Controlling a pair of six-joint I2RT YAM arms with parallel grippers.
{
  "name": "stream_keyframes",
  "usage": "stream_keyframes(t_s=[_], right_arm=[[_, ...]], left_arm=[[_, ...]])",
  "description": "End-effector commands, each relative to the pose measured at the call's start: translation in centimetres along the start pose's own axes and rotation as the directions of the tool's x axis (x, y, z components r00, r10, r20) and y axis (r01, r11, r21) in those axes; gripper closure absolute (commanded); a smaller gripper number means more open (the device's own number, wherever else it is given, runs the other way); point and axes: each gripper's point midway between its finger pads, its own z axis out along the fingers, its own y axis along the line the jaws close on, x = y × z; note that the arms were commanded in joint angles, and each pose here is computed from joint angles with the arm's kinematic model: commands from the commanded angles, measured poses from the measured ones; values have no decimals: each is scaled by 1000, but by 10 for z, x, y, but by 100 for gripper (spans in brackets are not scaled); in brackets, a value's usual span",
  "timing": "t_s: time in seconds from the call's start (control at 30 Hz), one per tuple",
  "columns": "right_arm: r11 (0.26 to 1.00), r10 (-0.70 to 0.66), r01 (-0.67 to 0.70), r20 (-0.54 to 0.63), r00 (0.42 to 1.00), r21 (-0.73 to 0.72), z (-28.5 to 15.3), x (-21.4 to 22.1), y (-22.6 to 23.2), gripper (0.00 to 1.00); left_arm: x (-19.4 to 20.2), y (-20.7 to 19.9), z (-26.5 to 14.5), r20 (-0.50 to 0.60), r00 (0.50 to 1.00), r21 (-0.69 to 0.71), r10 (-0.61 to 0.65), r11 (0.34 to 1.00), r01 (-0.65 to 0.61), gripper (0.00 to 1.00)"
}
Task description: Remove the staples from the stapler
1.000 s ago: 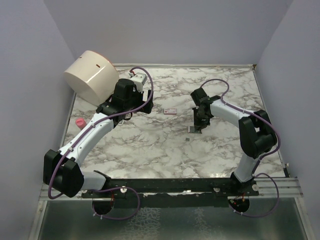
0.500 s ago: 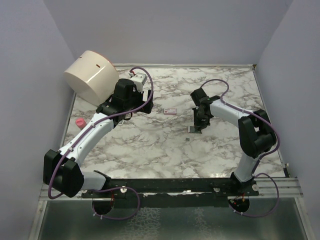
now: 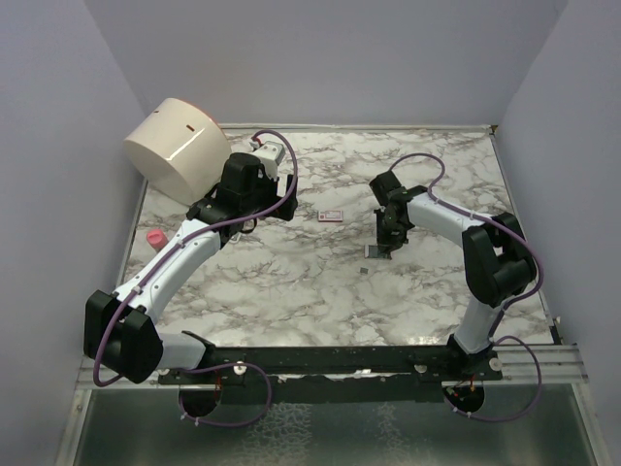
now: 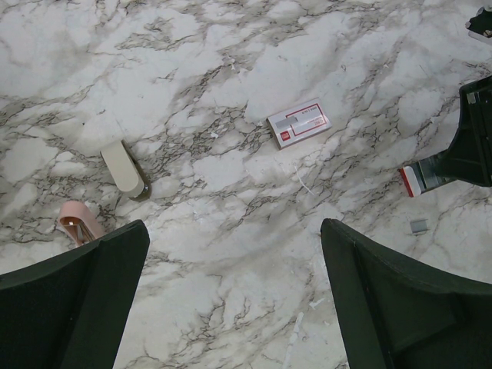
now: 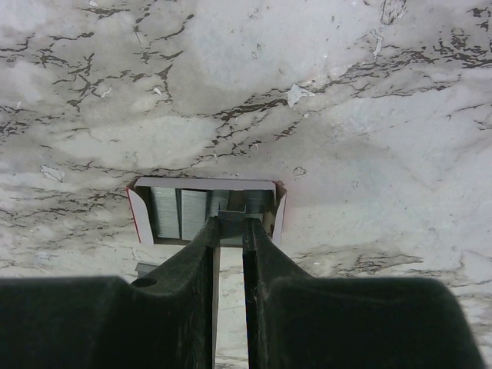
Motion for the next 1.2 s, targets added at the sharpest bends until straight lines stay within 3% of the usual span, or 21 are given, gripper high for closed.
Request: stream_keyframes(t_s=[0.0, 0.17, 0.47, 0.63, 1.17], right_arm=[[999, 19, -19, -2, 1000, 44, 3, -1, -8, 86], [999, 15, -14, -6, 1000, 43, 4, 0, -8, 84], [997, 6, -3, 34, 999, -76, -14, -9, 11, 65], [994, 4, 5, 79, 997, -109, -27, -17, 15, 64], [997, 25, -21, 53, 998, -78, -16, -16, -8, 65]], left_arm=[[-2, -3, -1, 9, 1000, 18, 8, 1000, -8, 2], [-2, -4, -1, 7, 1000, 19, 8, 1000, -8, 2], [-1, -4, 0, 3, 1000, 20, 7, 1000, -7, 2], [-2, -4, 0, 4, 1000, 20, 7, 1000, -7, 2], [-1, -4, -1, 4, 1000, 23, 10, 1000, -10, 2]])
